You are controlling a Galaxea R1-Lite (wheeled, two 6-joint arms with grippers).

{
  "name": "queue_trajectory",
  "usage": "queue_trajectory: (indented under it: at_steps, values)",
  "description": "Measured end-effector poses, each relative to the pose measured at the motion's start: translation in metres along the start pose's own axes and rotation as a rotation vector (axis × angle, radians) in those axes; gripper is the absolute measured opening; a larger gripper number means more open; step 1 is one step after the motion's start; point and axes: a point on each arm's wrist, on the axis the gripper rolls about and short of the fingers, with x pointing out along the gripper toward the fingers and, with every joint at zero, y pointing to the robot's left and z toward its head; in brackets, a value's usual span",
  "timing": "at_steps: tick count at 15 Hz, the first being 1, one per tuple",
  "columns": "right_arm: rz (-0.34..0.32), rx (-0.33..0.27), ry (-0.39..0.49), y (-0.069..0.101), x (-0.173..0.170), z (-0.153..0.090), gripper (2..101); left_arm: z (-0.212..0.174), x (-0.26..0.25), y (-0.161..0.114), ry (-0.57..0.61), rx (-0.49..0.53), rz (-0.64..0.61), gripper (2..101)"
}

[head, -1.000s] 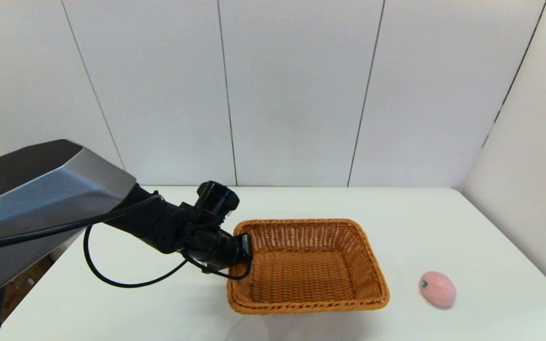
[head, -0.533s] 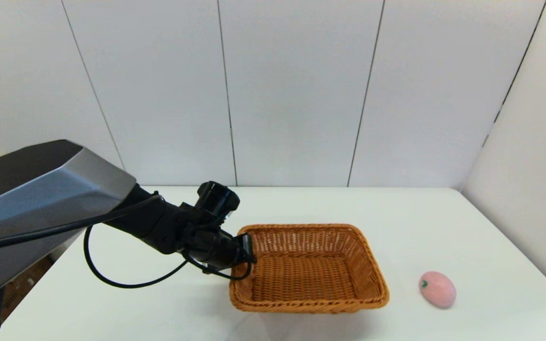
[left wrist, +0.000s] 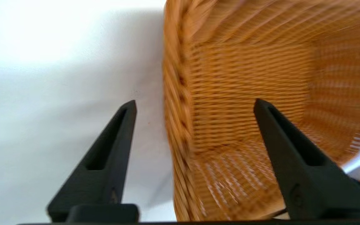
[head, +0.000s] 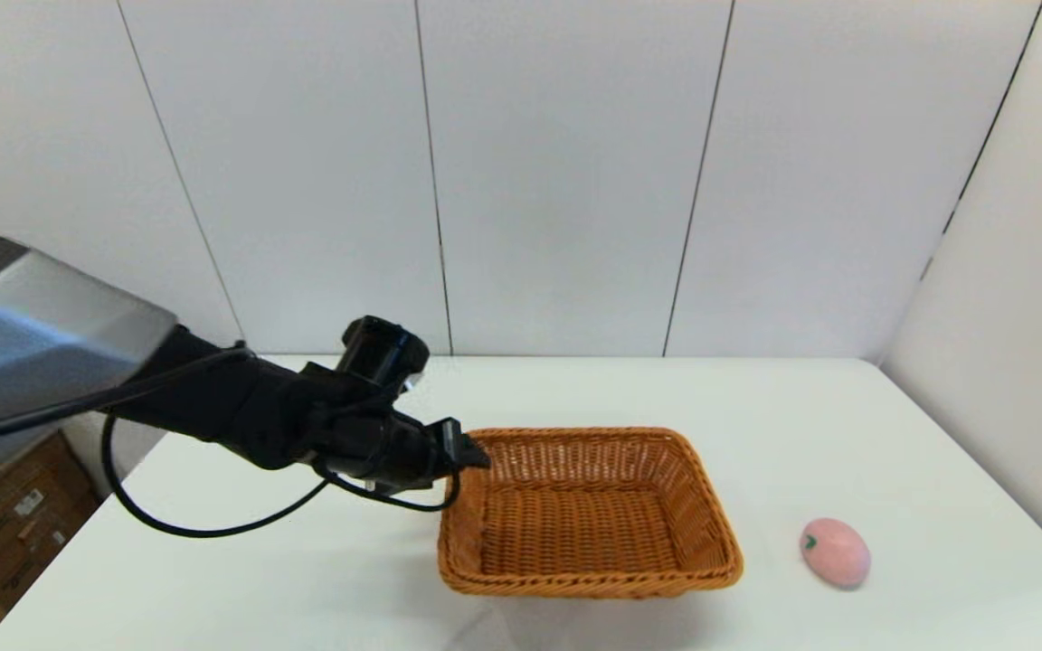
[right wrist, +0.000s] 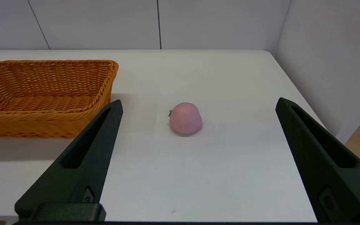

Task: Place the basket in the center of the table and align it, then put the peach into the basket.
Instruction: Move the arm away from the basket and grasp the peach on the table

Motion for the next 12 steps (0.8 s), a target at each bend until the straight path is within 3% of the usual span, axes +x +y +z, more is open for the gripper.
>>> queue_trajectory:
  at_steps: [5,9,12]
  values:
    - [0.001,0.004,0.0,0.0,0.0,0.0,97.1,-0.005,-0.128,-0.015,-0.226,0.094,-0.111,86.9]
    - [0.0,0.006,0.0,0.0,0.0,0.0,97.1,-0.058,-0.236,-0.008,-0.47,0.197,-0.207,90.9]
    - [0.0,0.008,0.0,0.0,0.0,0.0,97.1,-0.112,-0.291,0.013,-0.659,0.269,-0.182,93.2]
